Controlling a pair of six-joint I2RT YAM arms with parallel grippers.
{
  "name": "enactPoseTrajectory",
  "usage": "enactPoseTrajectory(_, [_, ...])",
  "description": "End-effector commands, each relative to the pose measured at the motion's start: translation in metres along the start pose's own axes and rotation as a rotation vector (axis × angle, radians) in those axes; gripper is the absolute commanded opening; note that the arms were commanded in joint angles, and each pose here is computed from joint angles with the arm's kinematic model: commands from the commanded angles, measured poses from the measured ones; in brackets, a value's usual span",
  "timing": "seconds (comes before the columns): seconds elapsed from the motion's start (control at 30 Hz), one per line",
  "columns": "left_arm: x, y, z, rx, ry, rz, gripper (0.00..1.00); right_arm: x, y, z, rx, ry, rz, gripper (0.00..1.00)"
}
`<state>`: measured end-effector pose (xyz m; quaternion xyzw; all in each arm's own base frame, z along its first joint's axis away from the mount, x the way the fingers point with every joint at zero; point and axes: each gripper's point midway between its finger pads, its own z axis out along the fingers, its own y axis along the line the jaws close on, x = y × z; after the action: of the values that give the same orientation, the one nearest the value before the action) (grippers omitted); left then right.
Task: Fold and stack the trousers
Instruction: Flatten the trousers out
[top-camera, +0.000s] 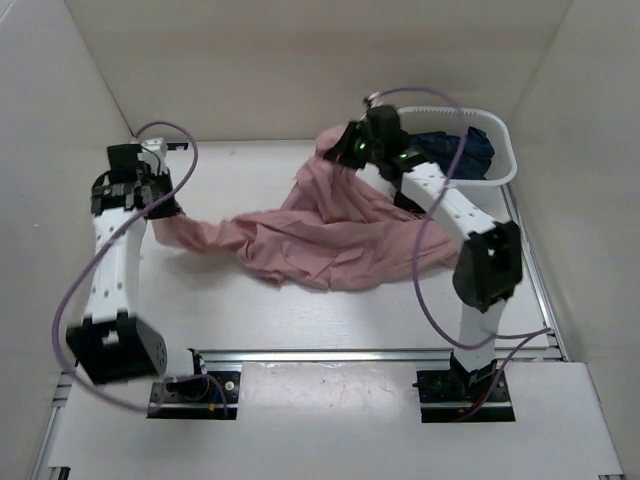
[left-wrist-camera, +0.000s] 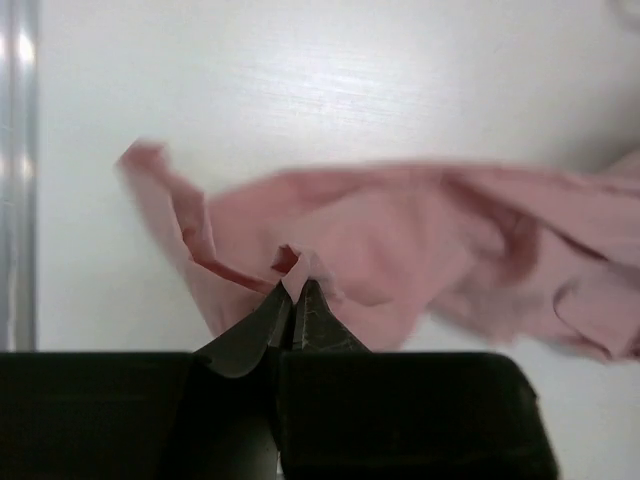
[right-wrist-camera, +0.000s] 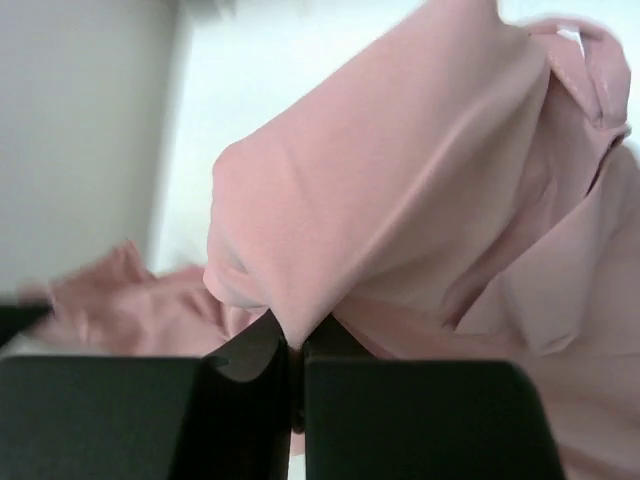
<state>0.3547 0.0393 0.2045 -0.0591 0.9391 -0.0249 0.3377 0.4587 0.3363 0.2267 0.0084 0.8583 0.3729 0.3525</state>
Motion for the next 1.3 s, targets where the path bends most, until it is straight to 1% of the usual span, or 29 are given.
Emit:
enactPoseTrajectory(0.0, [0.028, -0.006, -0.069, -0.001, 0.012, -0.007, 0.14, -0.138, 0.057, -0.066, -0.092, -0.513, 0.036, 0.00])
enactPoseTrajectory(0.03, [0.039, -0.007, -0.074, 0.000, 0.030, -0.010, 0.14, -0.119, 0.036, -0.050, 0.009, -0.405, 0.050, 0.03])
enactPoseTrajectory(0.07, [0.050, -0.007, -0.077, 0.000, 0.046, -0.011, 0.14, -0.114, 0.031, -0.039, 0.045, -0.351, 0.059, 0.24])
enactPoseTrajectory(0.1, [0.058, -0.004, -0.085, -0.025, 0.038, -0.010, 0.14, -0.118, 0.032, -0.014, 0.040, -0.303, 0.037, 0.42])
enactPoseTrajectory(0.13, [0.079, -0.001, -0.080, -0.037, 0.091, -0.015, 0.14, -0.094, 0.021, 0.000, 0.067, -0.180, 0.042, 0.68])
enactPoseTrajectory(0.17, [0.087, 0.001, -0.079, -0.049, 0.102, -0.015, 0.14, -0.059, 0.006, 0.036, 0.043, -0.031, 0.053, 0.99])
enactPoseTrajectory(0.2, [0.094, 0.005, -0.082, -0.073, 0.098, -0.014, 0.14, -0.062, 0.015, 0.033, 0.019, -0.012, 0.053, 0.99])
enactPoseTrajectory(0.23, [0.110, 0.008, -0.076, -0.086, 0.136, -0.016, 0.14, -0.040, 0.002, 0.038, 0.054, 0.071, 0.079, 0.99])
enactPoseTrajectory(0.3, [0.119, 0.020, -0.073, -0.138, 0.138, -0.032, 0.14, -0.011, -0.018, 0.037, 0.102, 0.160, 0.086, 0.99])
enactPoseTrajectory(0.33, [0.120, 0.025, -0.071, -0.158, 0.138, -0.039, 0.14, -0.005, -0.023, 0.030, 0.122, 0.171, 0.069, 0.99])
enactPoseTrajectory(0.37, [0.113, 0.030, -0.072, -0.179, 0.103, -0.046, 0.14, -0.015, -0.013, 0.006, 0.125, 0.135, 0.033, 0.99])
enactPoseTrajectory(0.4, [0.112, 0.037, -0.071, -0.207, 0.094, -0.060, 0.14, -0.010, -0.017, -0.004, 0.155, 0.137, -0.025, 0.99])
enactPoseTrajectory(0.43, [0.109, 0.046, -0.071, -0.247, 0.076, -0.065, 0.14, 0.002, -0.032, -0.013, 0.215, 0.159, -0.034, 0.99])
enactPoseTrajectory(0.47, [0.096, 0.051, -0.072, -0.268, 0.028, -0.070, 0.14, -0.006, -0.033, -0.042, 0.279, 0.125, -0.059, 0.99])
enactPoseTrajectory(0.5, [0.090, 0.057, -0.072, -0.288, 0.010, -0.078, 0.14, -0.003, -0.040, -0.057, 0.332, 0.126, -0.072, 0.99])
enactPoseTrajectory(0.53, [0.079, 0.063, -0.075, -0.318, -0.019, -0.084, 0.14, 0.012, -0.058, -0.070, 0.409, 0.161, -0.067, 0.99])
enactPoseTrajectory(0.57, [0.075, 0.066, -0.075, -0.334, -0.035, -0.084, 0.14, 0.017, -0.061, -0.101, 0.462, 0.164, -0.070, 0.99])
enactPoseTrajectory(0.6, [0.064, 0.069, -0.077, -0.346, -0.077, -0.084, 0.14, 0.021, -0.080, -0.117, 0.565, 0.138, -0.063, 0.99])
enactPoseTrajectory(0.63, [0.061, 0.073, -0.076, -0.365, -0.082, -0.085, 0.14, 0.047, -0.099, -0.139, 0.643, 0.158, -0.005, 0.99])
enactPoseTrajectory(0.7, [0.059, 0.075, -0.076, -0.376, -0.091, -0.085, 0.14, 0.067, -0.128, -0.155, 0.710, 0.138, 0.085, 0.99])
enactPoseTrajectory(0.73, [0.058, 0.078, -0.075, -0.393, -0.091, -0.086, 0.14, 0.097, -0.149, -0.165, 0.757, 0.156, 0.158, 0.99])
enactPoseTrajectory(0.87, [0.051, 0.082, -0.081, -0.418, -0.111, -0.088, 0.14, 0.103, -0.193, -0.166, 0.817, 0.062, 0.321, 0.99])
enactPoseTrajectory(0.93, [0.049, 0.086, -0.086, -0.446, -0.129, -0.090, 0.14, 0.083, -0.216, -0.163, 0.886, -0.038, 0.303, 0.99])
enactPoseTrajectory(0.97, [0.049, 0.091, -0.091, -0.480, -0.137, -0.093, 0.14, 0.066, -0.217, -0.160, 0.901, -0.090, 0.288, 0.99])
enactPoseTrajectory(1.03, [0.049, 0.095, -0.095, -0.512, -0.165, -0.097, 0.14, 0.056, -0.230, -0.149, 0.953, -0.116, 0.261, 0.99])
enactPoseTrajectory(1.07, [0.049, 0.098, -0.100, -0.533, -0.174, -0.100, 0.14, 0.040, -0.228, -0.145, 0.958, -0.156, 0.253, 0.99])
enactPoseTrajectory(1.1, [0.049, 0.099, -0.102, -0.545, -0.187, -0.102, 0.14, 0.049, -0.239, -0.137, 0.996, -0.103, 0.242, 0.99])
enactPoseTrajectory(1.17, [0.051, 0.104, -0.104, -0.577, -0.194, -0.106, 0.14, 0.051, -0.246, -0.130, 1.035, -0.074, 0.245, 0.99])
enactPoseTrajectory(1.27, [0.052, 0.116, -0.112, -0.660, -0.221, -0.119, 0.14, 0.074, -0.262, -0.122, 1.100, 0.014, 0.273, 0.99])
